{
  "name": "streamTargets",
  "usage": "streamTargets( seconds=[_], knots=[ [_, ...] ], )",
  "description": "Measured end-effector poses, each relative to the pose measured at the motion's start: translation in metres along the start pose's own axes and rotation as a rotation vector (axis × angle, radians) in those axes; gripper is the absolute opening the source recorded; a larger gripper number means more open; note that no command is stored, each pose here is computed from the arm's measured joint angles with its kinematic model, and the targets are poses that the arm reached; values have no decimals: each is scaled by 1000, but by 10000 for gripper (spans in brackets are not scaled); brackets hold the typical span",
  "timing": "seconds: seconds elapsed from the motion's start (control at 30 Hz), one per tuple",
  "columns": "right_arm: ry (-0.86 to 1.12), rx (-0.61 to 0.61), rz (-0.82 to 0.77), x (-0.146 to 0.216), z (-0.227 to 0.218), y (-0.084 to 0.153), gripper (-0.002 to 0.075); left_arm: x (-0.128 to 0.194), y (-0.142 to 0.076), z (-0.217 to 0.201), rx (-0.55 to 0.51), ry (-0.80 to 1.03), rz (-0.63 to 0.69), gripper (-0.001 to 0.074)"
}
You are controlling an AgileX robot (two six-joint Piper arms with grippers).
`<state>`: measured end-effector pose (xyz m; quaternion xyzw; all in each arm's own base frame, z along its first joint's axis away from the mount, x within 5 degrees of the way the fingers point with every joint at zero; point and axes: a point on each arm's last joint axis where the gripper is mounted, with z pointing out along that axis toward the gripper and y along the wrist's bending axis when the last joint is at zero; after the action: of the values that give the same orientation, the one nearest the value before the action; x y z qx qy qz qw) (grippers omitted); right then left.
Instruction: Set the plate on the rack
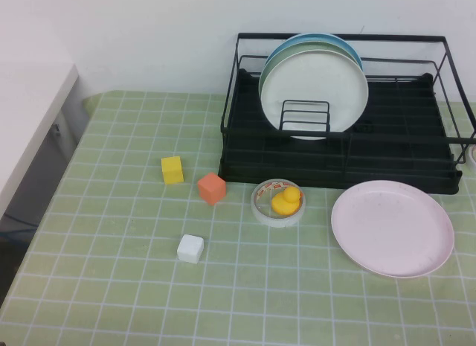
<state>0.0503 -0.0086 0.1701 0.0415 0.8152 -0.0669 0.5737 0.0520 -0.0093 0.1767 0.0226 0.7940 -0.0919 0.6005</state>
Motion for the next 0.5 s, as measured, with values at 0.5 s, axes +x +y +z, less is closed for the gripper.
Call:
streamTargets(
  seconds=[0.5],
  knots=[
    [0, 0, 0, 0, 0, 0, 0, 0, 0, 0, 0, 0, 0, -1]
  ],
)
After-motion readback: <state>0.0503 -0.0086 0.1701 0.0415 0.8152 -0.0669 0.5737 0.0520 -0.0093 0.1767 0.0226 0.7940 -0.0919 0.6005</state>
